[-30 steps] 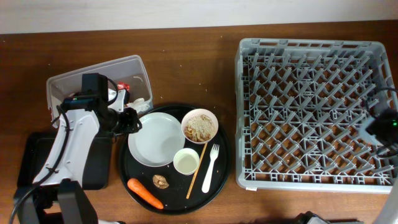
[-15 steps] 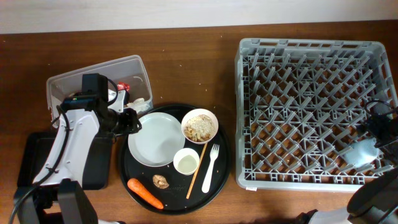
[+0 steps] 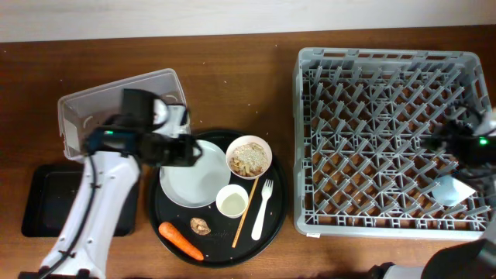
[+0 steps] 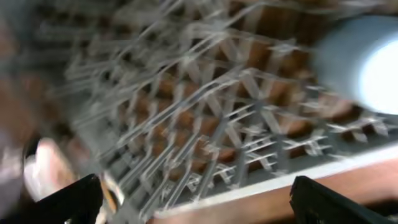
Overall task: Sort waste into correct bins and load items into the dishwasher rack
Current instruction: 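Place the blue cup in the rack's right side with right gripper, then grasp the white cup with left gripper and lift it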
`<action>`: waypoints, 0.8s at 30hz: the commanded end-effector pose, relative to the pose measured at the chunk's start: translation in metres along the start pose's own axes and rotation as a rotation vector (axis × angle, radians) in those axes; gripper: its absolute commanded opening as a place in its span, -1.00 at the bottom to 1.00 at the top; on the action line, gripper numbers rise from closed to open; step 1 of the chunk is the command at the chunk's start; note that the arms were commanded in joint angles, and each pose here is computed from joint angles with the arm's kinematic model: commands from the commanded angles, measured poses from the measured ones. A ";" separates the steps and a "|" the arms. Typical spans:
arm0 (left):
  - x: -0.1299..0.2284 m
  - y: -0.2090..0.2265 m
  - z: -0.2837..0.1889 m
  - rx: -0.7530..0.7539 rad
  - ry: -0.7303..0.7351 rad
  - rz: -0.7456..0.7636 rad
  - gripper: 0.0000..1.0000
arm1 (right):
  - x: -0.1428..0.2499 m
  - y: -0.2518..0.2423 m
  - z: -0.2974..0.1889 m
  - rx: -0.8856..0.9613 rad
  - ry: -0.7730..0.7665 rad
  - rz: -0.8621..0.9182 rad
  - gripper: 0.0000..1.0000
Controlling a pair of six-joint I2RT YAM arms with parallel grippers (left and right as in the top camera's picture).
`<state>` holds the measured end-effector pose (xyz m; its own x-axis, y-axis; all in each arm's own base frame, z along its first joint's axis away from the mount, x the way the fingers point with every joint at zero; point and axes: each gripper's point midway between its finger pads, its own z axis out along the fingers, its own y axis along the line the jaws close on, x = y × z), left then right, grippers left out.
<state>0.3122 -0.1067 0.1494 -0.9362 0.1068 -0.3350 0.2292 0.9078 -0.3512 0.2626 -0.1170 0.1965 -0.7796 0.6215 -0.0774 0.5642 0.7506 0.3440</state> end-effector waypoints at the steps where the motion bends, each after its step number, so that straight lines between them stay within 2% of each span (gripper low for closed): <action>1: 0.018 -0.042 0.018 0.063 0.079 0.124 0.11 | 0.017 0.045 0.004 -0.095 0.049 -0.201 0.99; 10: 0.080 -0.061 0.060 0.079 0.303 0.181 0.09 | 0.037 0.080 0.017 -0.085 0.106 -0.356 0.98; 15: 0.089 -0.039 0.066 -0.033 0.331 0.157 0.08 | 0.037 0.080 0.017 -0.085 0.104 -0.357 0.98; 19: 0.099 -0.034 0.069 -0.045 0.357 0.136 0.08 | 0.036 0.077 0.017 -0.065 0.101 -0.358 0.98; 20: 0.103 -0.032 0.070 -0.047 0.368 0.133 0.00 | 0.036 0.077 0.017 -0.062 0.101 -0.358 0.98; 24: 0.116 -0.027 0.074 -0.053 0.399 0.124 -0.05 | 0.036 0.077 0.017 -0.062 0.101 -0.357 0.98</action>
<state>0.2253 -0.1547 0.0659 -0.9316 0.3611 -0.0412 0.3567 0.8864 -0.2952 0.2813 -0.0338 0.1990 -0.9463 0.3113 -0.0867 0.2581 0.8896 0.3770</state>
